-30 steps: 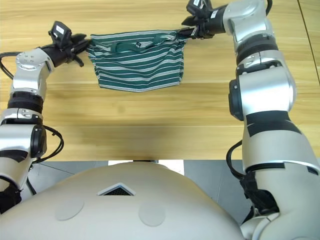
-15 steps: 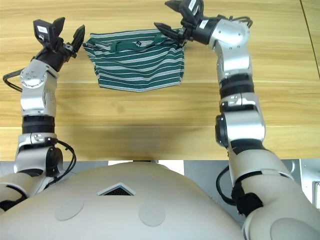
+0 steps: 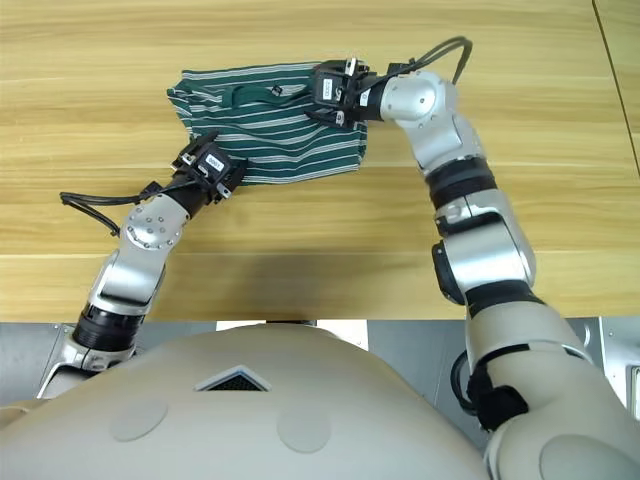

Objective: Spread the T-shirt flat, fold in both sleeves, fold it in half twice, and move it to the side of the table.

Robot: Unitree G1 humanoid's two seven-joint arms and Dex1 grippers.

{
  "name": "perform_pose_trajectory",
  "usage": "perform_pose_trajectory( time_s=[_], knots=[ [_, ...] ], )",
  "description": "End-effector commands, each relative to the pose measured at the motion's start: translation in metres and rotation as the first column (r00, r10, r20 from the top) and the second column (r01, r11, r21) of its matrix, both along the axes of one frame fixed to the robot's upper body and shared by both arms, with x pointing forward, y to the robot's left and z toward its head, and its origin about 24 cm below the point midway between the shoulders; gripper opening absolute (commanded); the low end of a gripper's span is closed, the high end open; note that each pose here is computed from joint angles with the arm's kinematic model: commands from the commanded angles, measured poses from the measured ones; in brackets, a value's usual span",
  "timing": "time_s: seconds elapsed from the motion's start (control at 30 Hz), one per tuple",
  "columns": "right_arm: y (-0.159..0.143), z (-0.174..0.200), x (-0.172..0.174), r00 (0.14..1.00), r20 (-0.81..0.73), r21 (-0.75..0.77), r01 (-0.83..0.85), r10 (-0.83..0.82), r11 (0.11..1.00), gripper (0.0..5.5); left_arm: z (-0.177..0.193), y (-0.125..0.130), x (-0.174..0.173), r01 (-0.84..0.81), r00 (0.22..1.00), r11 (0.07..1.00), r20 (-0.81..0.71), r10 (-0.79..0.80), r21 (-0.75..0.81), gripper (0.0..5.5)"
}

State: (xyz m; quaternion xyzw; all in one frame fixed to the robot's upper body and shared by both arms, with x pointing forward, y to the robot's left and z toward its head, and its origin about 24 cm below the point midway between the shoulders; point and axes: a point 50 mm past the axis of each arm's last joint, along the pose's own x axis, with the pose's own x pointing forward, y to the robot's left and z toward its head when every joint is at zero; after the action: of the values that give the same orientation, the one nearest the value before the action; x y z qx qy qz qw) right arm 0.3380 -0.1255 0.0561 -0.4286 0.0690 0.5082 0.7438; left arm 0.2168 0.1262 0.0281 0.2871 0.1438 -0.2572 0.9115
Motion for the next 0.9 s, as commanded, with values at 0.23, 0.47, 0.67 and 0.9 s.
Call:
perform_pose_trajectory(
  time_s=[0.23, 0.47, 0.67, 0.9],
  knots=[
    [0.020, 0.011, 0.031, 0.987, 0.108, -0.031, 0.120, -0.116, 0.992, 3.09, -0.010, -0.017, -0.011, 0.018, 0.993, 0.992, -0.118, -0.033, -0.121, 3.06],
    [0.019, 0.007, 0.044, 0.934, 0.078, 0.013, 0.348, -0.348, 0.937, 3.09, -0.021, -0.030, -0.051, 0.065, 0.969, 0.980, -0.224, -0.107, -0.187, 3.06],
    [-0.002, 0.009, 0.052, 0.836, 0.206, 0.012, 0.518, -0.509, 0.855, 3.09, -0.022, -0.050, -0.076, 0.012, 0.953, 0.943, -0.280, -0.111, -0.333, 3.06],
    [0.022, 0.023, 0.021, 0.927, 0.056, 0.478, 0.301, -0.371, 0.825, 3.09, 0.086, 0.002, -0.043, -0.211, 0.881, 0.785, 0.235, 0.411, -0.582, 3.06]
  ],
)
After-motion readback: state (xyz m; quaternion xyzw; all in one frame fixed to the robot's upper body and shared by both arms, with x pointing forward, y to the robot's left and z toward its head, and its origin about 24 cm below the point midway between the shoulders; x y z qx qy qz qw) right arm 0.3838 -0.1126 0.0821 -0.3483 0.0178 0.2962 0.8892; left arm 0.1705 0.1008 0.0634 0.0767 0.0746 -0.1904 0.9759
